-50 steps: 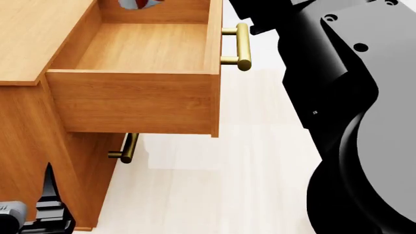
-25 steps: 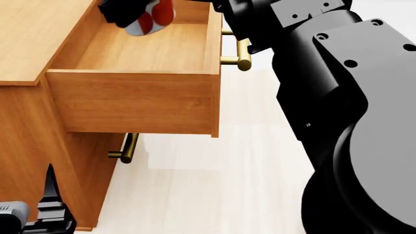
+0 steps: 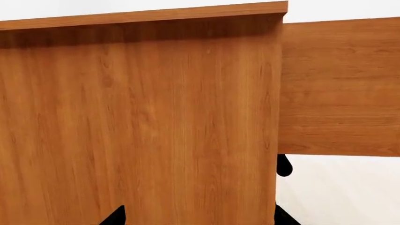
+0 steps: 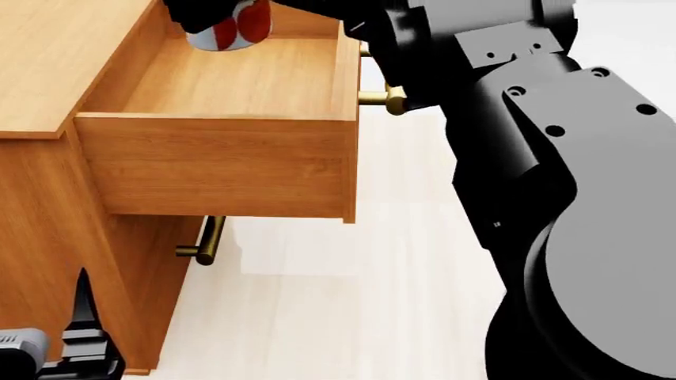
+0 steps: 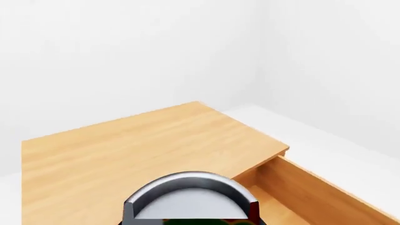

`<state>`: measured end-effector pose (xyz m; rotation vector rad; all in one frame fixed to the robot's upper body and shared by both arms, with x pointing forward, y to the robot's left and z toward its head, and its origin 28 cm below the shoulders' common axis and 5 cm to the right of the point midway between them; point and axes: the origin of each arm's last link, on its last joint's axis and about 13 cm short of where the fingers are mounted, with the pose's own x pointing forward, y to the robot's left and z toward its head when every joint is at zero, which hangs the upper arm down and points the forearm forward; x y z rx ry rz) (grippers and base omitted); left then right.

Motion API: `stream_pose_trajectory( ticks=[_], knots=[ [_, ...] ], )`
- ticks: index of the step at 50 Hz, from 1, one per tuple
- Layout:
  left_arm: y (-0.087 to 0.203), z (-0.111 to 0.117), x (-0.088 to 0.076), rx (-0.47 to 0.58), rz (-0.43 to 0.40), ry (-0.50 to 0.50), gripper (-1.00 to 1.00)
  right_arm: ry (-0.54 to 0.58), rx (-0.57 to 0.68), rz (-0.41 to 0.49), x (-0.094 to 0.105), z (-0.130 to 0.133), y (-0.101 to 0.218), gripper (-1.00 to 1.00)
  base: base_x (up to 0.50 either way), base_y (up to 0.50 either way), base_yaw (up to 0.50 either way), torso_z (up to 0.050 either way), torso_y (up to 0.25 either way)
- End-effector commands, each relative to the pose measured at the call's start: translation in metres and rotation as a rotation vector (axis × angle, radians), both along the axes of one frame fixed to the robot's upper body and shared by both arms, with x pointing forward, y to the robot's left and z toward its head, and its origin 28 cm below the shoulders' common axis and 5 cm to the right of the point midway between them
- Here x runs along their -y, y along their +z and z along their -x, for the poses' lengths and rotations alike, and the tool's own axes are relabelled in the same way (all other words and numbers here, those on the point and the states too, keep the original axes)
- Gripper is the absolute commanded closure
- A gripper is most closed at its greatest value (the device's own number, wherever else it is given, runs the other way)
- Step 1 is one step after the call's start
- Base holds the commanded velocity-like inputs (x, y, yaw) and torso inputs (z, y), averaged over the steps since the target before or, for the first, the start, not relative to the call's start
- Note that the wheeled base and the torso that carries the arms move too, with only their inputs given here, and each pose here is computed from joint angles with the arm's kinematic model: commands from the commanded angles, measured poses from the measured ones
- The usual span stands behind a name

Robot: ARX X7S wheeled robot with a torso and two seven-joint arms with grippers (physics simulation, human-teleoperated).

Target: Put the ketchup in the top drawer of the cabinet.

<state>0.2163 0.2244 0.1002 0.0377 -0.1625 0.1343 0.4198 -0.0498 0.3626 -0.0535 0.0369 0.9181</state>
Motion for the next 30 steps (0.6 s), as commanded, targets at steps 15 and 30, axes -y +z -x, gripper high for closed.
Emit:
stream_pose_trajectory(
  ticks=[15, 30],
  knots=[
    [-0.002, 0.001, -0.001, -0.004, 0.003, 0.001, -1.0, 0.042, -0.053, -0.057, -0.002, -0.002, -0.016, 1.0, 0.0, 0.0, 0.0, 0.0, 0.001],
    [-0.002, 0.002, -0.001, -0.006, -0.001, 0.004, -1.0, 0.055, -0.058, -0.092, -0.001, -0.002, -0.014, 1.0, 0.0, 0.0, 0.0, 0.001, 0.0]
  ],
)
